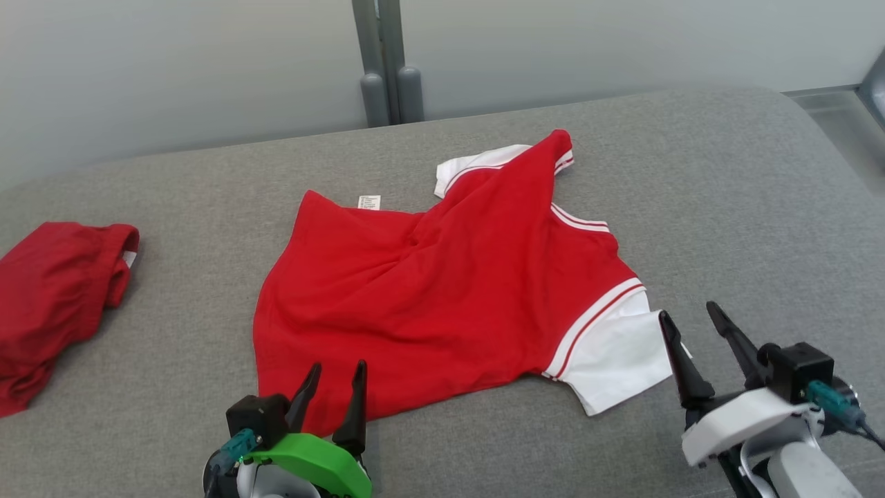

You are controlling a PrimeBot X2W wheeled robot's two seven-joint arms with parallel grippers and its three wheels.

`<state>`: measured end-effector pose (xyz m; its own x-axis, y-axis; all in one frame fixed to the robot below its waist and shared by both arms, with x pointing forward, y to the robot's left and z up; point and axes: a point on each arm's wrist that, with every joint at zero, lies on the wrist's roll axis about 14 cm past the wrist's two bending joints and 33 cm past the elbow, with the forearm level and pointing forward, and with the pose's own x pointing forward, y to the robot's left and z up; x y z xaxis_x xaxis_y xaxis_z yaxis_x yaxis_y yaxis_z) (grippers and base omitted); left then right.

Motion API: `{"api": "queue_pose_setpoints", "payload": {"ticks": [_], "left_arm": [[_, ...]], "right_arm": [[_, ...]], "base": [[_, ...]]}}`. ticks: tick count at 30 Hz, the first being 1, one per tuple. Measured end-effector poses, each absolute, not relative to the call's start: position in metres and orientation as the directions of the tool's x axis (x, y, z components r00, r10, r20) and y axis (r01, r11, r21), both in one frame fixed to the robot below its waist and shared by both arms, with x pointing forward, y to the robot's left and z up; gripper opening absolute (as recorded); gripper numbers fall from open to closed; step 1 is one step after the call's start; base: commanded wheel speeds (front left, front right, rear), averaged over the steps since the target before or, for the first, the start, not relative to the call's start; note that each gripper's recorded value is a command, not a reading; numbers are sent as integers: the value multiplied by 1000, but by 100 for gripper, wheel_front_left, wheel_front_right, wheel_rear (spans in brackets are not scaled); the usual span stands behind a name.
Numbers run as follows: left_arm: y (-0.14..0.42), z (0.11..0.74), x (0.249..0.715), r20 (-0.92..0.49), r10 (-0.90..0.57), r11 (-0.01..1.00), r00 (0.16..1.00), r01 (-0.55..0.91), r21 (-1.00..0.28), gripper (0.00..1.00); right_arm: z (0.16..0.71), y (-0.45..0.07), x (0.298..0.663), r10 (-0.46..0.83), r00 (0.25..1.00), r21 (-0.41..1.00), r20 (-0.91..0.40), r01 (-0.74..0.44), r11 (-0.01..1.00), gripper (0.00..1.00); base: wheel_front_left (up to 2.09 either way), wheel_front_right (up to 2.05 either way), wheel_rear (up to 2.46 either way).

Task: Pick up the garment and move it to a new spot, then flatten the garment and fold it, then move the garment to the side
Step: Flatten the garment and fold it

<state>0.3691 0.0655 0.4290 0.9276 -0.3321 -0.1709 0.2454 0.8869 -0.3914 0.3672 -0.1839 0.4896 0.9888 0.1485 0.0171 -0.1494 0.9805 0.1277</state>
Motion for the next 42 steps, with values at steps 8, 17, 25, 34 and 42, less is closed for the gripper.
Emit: {"api": "queue_pose_setpoints", "payload": {"ticks": [8, 17, 25, 34, 42], "left_arm": [[85, 429, 368, -172, -276, 903, 946, 193, -385, 100], [114, 424, 372, -186, -192, 918, 964, 109, -381, 100], [132, 416, 374, -210, -138, 925, 968, 51, -376, 100], [149, 406, 376, -244, -88, 932, 966, -7, -364, 100], [149, 410, 375, -233, -84, 931, 969, -7, -365, 100]], "right_arm": [[499, -179, 431, 210, 978, -10, 0, -210, 978, 100], [469, -177, 490, 222, 965, -71, -137, -233, 970, 100], [421, -161, 507, 237, 931, -47, -276, -259, 965, 100], [383, -152, 522, 233, 898, -28, -374, -262, 965, 0], [401, -188, 524, 154, 929, -104, -337, -199, 974, 100]], "base": [[0, 0, 0], [0, 0, 0], [0, 0, 0], [0, 0, 0], [0, 0, 0]]}}
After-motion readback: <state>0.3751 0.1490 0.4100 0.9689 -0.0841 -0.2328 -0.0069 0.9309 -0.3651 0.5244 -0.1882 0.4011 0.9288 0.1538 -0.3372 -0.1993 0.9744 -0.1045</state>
